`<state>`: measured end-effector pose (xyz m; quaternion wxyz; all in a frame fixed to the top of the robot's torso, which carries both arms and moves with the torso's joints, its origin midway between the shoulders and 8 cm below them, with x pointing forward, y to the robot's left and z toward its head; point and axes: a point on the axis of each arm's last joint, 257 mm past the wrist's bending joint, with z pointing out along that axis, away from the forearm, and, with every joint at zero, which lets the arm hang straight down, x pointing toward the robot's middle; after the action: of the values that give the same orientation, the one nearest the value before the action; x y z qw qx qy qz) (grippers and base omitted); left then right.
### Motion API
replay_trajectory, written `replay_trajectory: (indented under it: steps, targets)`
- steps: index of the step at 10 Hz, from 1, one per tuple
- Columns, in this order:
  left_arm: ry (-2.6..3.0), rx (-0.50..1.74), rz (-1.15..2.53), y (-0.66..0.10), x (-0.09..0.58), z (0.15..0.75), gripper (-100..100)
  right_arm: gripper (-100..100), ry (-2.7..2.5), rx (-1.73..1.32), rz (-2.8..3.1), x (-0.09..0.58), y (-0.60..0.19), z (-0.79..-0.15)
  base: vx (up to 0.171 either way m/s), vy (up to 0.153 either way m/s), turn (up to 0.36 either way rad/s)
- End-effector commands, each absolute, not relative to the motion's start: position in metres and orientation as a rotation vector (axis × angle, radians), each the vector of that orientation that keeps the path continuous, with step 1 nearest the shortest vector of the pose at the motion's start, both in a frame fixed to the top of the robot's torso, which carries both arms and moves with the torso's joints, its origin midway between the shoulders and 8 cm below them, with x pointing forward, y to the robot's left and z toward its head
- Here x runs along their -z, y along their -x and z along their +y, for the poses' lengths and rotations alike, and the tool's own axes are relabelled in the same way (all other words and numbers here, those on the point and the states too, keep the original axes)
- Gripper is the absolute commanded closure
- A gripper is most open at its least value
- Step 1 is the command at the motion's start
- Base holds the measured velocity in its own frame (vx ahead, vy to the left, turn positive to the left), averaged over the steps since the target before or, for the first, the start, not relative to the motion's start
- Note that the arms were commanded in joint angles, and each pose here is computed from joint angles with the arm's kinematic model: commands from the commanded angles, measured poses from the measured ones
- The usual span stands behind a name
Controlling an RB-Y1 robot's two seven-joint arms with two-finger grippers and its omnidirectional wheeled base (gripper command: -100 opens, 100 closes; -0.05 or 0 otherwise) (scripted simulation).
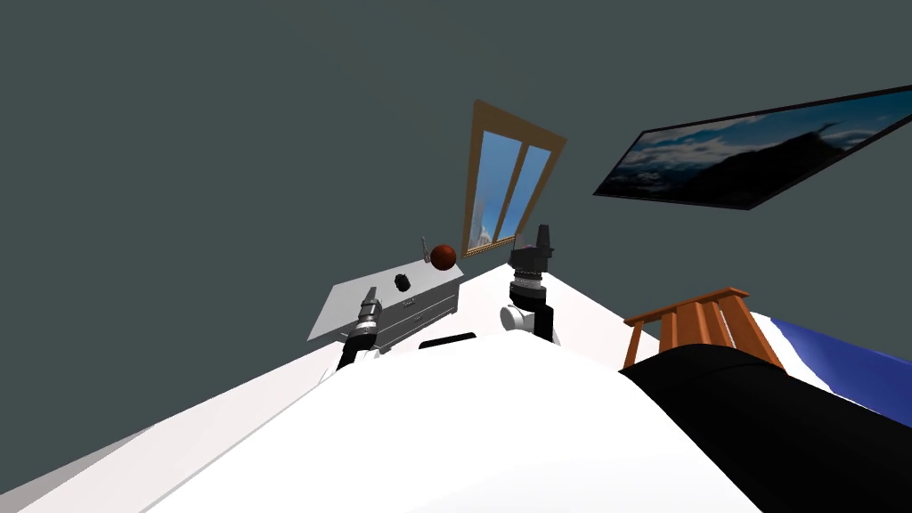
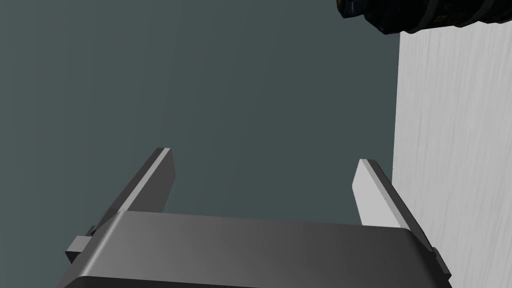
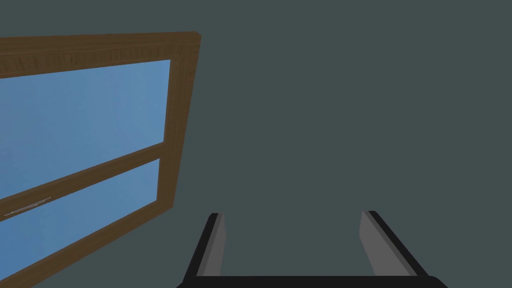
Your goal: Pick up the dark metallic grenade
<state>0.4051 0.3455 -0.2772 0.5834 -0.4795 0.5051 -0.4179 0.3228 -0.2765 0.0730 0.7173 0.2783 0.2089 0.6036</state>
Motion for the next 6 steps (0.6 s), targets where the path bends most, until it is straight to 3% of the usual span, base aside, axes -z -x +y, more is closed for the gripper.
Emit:
replay_trajectory:
  steps: [1,6]
  targets:
    - [1.172,0.959,1.187,-0.405,0.293,0.35,-100,0,-0.616,-1.336,0.462,-0.073,-0.323,-0.277,0.049,-0.058,-0.017]
    - [1.335,0.951,1.161,-0.403,0.332,0.347,-100,0,-0.616,-1.336,0.462,-0.073,-0.323,-0.277,0.046,-0.044,-0.022]
